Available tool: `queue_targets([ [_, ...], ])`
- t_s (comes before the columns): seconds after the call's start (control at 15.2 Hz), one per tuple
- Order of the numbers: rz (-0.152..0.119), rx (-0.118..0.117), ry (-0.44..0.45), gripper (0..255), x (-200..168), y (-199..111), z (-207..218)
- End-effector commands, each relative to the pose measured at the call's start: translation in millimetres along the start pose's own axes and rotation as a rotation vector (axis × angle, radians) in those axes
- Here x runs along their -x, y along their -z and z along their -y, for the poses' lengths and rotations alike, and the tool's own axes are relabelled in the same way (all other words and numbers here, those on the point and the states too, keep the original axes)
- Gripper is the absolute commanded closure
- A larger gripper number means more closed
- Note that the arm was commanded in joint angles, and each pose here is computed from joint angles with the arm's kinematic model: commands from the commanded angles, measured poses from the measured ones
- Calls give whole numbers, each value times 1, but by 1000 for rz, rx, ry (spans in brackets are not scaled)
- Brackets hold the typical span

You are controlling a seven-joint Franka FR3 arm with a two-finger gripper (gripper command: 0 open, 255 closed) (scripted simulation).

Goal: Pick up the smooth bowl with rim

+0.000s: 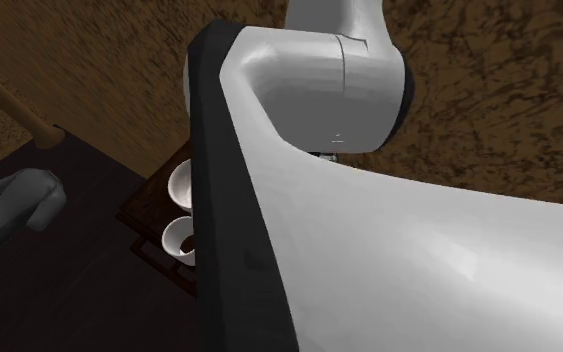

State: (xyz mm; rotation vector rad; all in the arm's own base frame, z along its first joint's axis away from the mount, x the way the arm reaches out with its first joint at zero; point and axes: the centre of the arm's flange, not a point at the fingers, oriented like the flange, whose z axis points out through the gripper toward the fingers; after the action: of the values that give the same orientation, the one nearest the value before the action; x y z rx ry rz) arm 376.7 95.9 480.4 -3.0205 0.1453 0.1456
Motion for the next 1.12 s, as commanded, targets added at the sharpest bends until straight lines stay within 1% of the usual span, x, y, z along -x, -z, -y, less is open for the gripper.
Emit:
queue_targets([
  [0.0, -3, -11, -1, 0, -7, -18, 19],
  [0.86, -13, -78, 1, 0, -72, -116, 133],
  [1.06, -13, -78, 1, 0, -73, -131, 131],
])
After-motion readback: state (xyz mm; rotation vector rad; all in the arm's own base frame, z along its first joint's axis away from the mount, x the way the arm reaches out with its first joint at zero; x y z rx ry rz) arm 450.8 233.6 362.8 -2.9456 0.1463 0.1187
